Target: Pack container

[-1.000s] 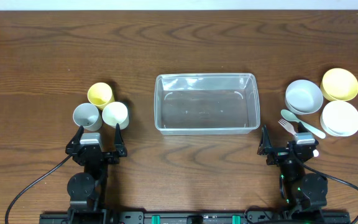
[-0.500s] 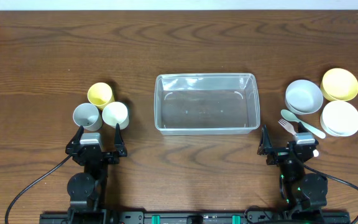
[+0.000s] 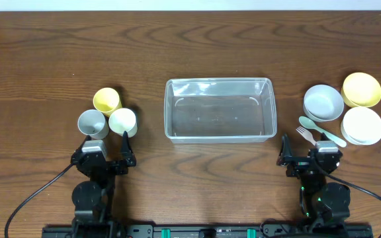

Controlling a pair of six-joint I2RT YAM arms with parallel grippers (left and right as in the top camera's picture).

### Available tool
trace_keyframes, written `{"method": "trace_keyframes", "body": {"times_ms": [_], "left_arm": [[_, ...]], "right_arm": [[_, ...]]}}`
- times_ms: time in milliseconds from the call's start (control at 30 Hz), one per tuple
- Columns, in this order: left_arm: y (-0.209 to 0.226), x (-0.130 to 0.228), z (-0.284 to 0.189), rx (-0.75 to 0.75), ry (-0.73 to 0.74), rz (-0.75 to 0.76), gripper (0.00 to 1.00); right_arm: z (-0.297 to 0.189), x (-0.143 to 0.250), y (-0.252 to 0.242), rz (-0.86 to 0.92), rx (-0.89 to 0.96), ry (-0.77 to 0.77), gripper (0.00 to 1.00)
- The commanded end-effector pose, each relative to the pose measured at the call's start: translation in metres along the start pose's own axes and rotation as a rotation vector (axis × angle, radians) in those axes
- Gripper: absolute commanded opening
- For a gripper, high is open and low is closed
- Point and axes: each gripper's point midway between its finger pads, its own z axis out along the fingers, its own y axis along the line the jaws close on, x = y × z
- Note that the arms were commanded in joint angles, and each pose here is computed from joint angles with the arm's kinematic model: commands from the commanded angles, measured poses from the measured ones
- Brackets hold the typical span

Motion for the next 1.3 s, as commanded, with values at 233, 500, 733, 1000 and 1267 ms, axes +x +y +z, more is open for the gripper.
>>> {"method": "trace_keyframes", "body": {"times_ms": [233, 500, 733, 1000, 1267], "left_arm": [[-0.012, -0.069, 0.015, -0.005, 0.078, -0.016, 0.98], [-0.019, -0.101, 0.048, -0.051, 0.388, -0.004, 0.98], [-0.016, -0.060, 0.039, -0.103, 0.832, 0.008, 0.98], [-0.009, -0.010, 0.014, -0.142, 1.106, 0.009, 0.98], [-0.049, -0.027, 0.031, 0.011, 1.063, -0.081, 0.98]], "right_arm": [[0.000, -0.043, -0.005, -0.004, 0.060, 0.153, 0.99], [0.018, -0.076, 0.002, 0.013, 0.065, 0.420, 0.99], [0.022, -0.090, 0.024, 0.094, -0.034, 0.654, 0.99], [0.013, -0.104, 0.009, 0.142, 0.056, 0.693, 0.99], [0.016, -0.085, -0.010, 0.159, 0.119, 0.783, 0.99]]}}
